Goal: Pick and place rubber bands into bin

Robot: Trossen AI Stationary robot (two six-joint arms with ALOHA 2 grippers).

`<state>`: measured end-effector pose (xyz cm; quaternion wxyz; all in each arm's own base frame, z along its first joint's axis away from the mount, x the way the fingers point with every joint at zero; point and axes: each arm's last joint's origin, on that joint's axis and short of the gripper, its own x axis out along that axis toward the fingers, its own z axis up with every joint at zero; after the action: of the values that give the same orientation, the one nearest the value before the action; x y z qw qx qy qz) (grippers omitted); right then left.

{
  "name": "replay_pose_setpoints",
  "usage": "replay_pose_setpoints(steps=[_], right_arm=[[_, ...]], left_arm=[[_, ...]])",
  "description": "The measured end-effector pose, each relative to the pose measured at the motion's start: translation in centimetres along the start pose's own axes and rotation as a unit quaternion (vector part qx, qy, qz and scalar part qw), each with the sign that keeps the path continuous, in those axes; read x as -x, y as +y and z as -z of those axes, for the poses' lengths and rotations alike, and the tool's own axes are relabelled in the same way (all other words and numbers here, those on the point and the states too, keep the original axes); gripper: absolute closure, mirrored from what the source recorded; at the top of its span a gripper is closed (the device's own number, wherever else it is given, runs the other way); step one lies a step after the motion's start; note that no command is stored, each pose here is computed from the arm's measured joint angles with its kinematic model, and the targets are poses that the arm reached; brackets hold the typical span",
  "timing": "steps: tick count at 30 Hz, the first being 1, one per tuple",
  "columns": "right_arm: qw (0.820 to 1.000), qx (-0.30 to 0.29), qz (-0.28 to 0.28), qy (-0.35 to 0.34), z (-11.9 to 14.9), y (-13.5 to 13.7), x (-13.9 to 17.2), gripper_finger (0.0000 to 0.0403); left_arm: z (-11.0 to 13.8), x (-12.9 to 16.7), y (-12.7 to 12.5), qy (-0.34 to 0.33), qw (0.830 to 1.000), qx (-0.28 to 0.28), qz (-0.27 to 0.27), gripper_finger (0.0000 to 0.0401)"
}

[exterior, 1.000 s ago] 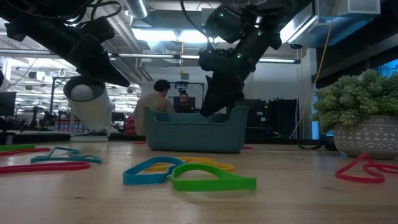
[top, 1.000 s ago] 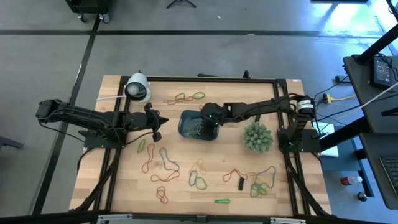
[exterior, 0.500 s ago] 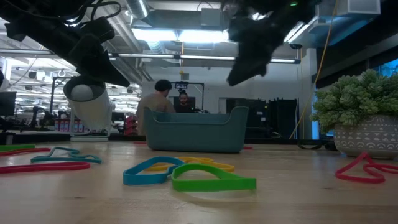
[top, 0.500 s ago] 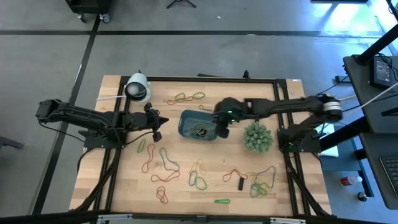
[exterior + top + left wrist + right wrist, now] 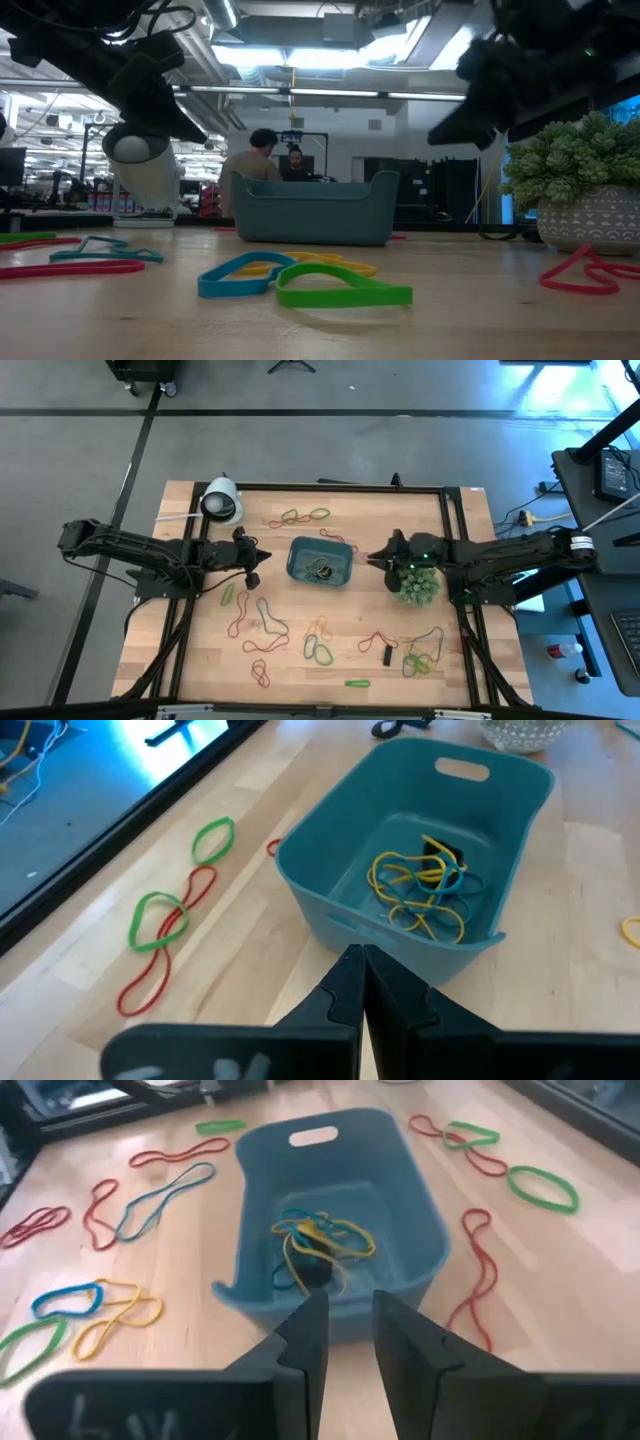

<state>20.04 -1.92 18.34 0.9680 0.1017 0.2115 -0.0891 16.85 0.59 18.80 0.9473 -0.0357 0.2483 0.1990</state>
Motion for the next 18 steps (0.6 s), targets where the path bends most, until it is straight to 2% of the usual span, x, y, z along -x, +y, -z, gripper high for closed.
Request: replay_pose_setpoints(steps=[7, 13, 18], right_arm=[[1.000, -0.005, 0.003, 0.009, 2.9, -0.6, 0.3, 0.0319], [0.999, -0.040, 0.005, 0.013, 3.2, -0.7, 0.3, 0.0319], [0.999, -0.041, 0.005, 0.014, 3.2, -0.7, 0.3, 0.0319]], left_arm=[[0.1, 0.1, 0.0, 0.018, 1.000, 0.006, 0.003, 0.0400], [-1.1, 0.7, 0.1, 0.063, 0.997, 0.032, -0.021, 0.0399], [-2.7, 0.6, -0.3, 0.073, 0.997, 0.029, -0.026, 0.0399]])
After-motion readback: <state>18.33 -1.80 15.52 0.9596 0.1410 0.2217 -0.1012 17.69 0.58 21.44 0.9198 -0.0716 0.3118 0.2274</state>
